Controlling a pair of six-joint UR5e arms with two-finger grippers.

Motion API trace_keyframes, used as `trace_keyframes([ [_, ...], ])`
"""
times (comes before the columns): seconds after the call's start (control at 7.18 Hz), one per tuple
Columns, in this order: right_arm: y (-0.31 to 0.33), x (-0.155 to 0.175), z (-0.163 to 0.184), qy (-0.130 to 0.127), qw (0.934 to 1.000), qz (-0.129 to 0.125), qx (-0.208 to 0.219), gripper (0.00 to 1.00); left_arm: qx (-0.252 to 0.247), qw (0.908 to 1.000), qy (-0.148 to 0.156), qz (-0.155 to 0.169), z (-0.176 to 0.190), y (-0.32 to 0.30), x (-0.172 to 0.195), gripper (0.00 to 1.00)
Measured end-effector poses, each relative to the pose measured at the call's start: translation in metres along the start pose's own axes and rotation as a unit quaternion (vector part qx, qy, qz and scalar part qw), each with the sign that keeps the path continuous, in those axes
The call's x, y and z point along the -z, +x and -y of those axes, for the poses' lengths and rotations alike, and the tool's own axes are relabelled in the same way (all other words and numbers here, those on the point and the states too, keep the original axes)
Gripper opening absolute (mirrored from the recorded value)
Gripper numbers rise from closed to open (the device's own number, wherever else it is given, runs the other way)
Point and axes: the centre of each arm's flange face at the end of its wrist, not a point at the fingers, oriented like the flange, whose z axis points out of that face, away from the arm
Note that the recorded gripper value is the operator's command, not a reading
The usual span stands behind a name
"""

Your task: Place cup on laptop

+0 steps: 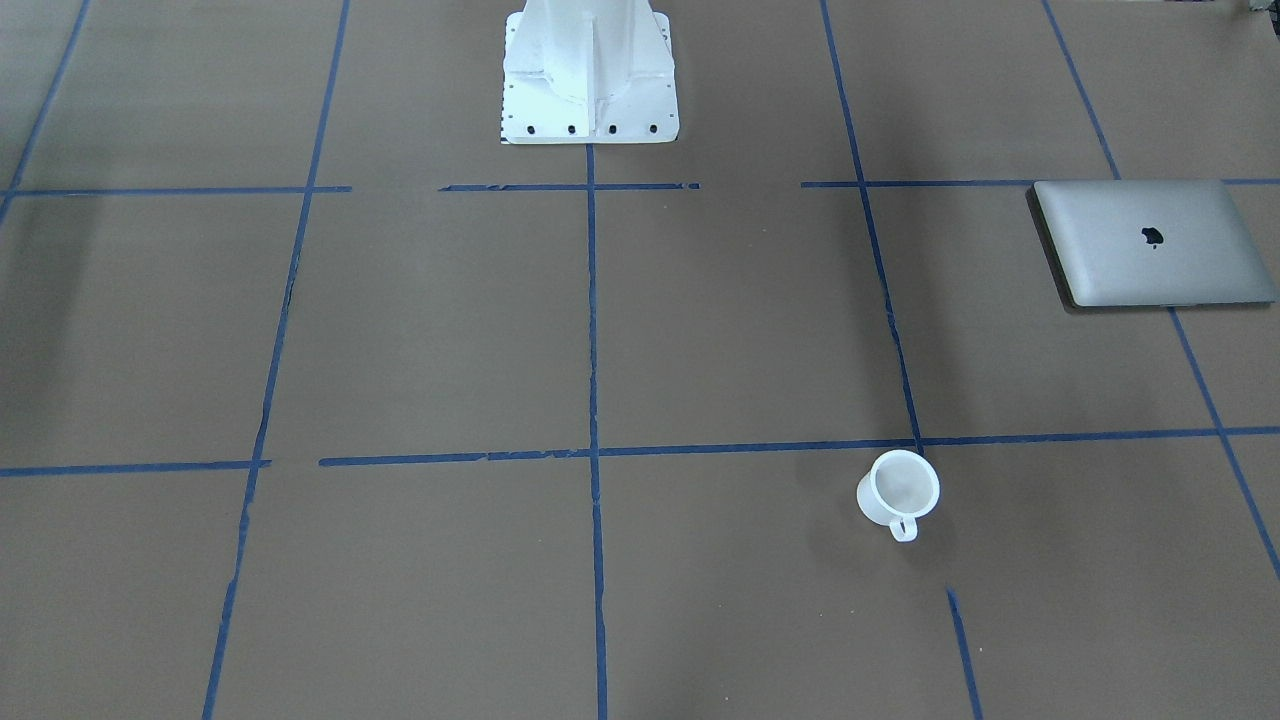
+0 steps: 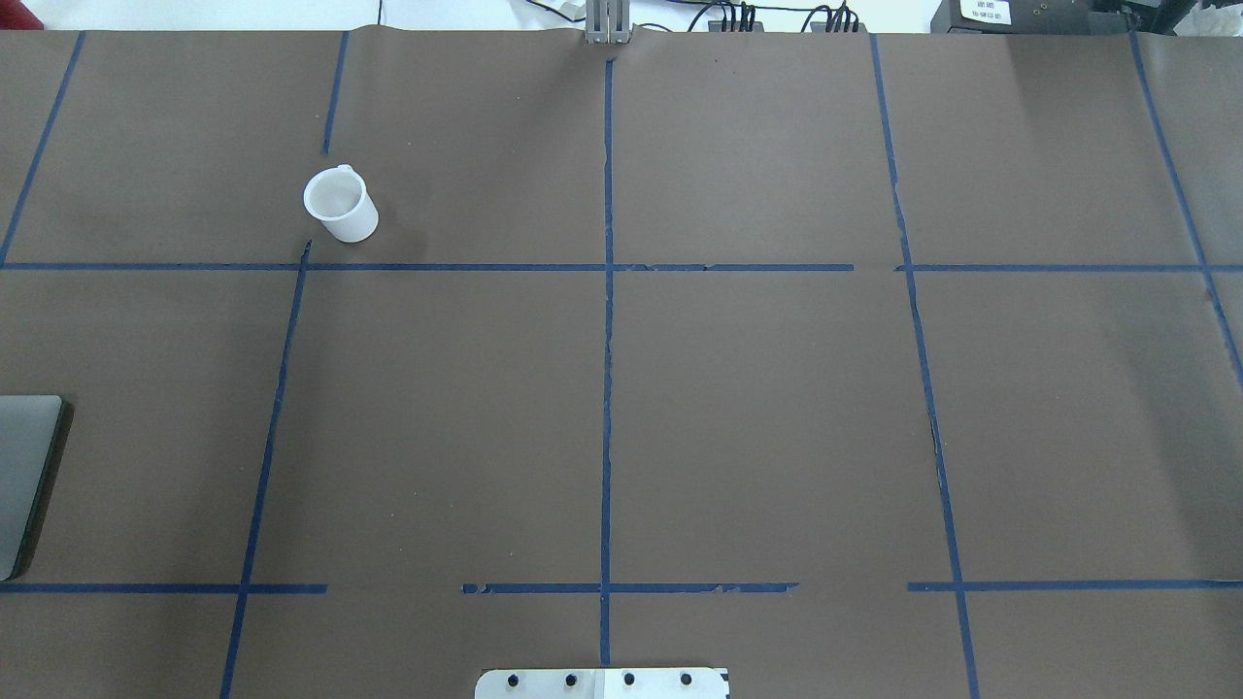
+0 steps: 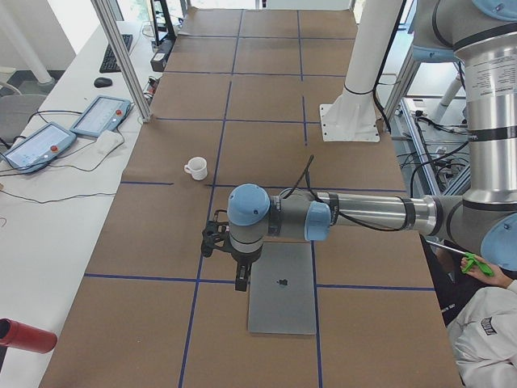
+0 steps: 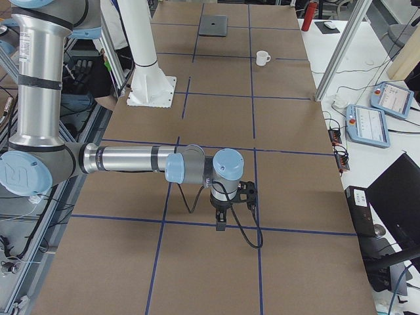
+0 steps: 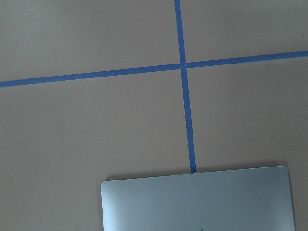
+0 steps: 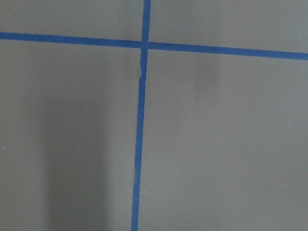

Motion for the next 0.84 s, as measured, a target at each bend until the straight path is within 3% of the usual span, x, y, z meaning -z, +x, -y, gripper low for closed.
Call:
trace_keyframes([
  [0.42, 0.0, 0.0, 0.0, 0.0, 1.0, 0.0, 0.0, 1.0, -0.016, 0.9999, 0.003, -0.001, 0.003, 0.005, -0.004, 1.0],
  [0.84, 0.0, 0.0, 0.0, 0.0, 1.0, 0.0, 0.0, 1.0, -0.06, 0.9976, 0.034, -0.005, 0.033, 0.04, -0.008, 1.0],
])
